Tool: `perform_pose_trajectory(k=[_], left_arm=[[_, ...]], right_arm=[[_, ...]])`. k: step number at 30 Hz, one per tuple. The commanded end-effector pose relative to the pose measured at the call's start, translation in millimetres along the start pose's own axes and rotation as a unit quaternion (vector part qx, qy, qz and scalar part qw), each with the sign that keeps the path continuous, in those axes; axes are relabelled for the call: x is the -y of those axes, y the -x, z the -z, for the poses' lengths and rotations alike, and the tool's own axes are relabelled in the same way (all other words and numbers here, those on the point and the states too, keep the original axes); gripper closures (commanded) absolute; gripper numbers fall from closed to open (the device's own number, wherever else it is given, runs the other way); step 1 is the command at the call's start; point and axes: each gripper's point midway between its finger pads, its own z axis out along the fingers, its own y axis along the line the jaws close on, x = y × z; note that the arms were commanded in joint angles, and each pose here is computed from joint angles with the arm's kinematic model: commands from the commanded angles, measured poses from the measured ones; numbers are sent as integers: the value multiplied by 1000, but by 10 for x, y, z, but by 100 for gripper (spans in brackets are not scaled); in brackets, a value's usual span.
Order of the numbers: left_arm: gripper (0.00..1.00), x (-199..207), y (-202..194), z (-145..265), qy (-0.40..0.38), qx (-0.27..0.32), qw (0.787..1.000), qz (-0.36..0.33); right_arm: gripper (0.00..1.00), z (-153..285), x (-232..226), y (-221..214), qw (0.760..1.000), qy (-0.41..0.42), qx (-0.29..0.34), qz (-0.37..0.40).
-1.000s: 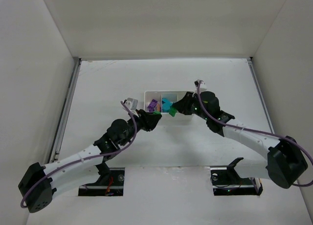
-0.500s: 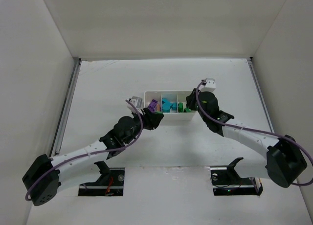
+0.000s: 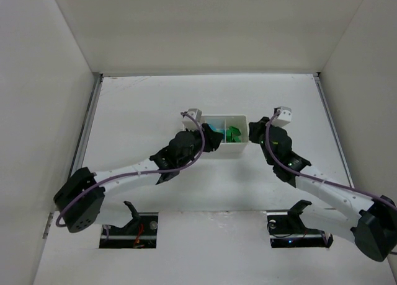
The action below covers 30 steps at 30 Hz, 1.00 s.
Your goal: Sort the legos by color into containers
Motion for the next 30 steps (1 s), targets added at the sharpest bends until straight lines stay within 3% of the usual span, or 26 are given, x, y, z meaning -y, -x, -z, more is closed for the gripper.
perform_pose_trajectory(k=[1, 4, 11, 15, 20, 21, 30], left_arm=[[77, 251, 270, -244, -10, 30, 999, 17], [77, 267, 195, -505, 5, 13, 1000, 8], [76, 224, -71, -1089, 40, -36, 998, -13], [71, 233, -182, -1282, 48, -50, 997, -27], [42, 275, -106, -1317, 54, -37, 997, -37], [1, 277, -84, -1302, 54, -35, 997, -40], [0, 192, 384, -864, 63, 13, 997, -45]], right_arm=[[87, 74, 239, 284, 995, -40, 69, -57], [90, 128, 431, 371, 990, -62, 90, -85], [79, 104, 513, 334, 987, -55, 90, -118], [78, 87, 506, 316, 987, -49, 91, -126], [71, 100, 504, 321, 986, -45, 94, -131], [69, 98, 505, 329, 986, -44, 95, -132], [57, 99, 527, 339, 985, -50, 102, -129]])
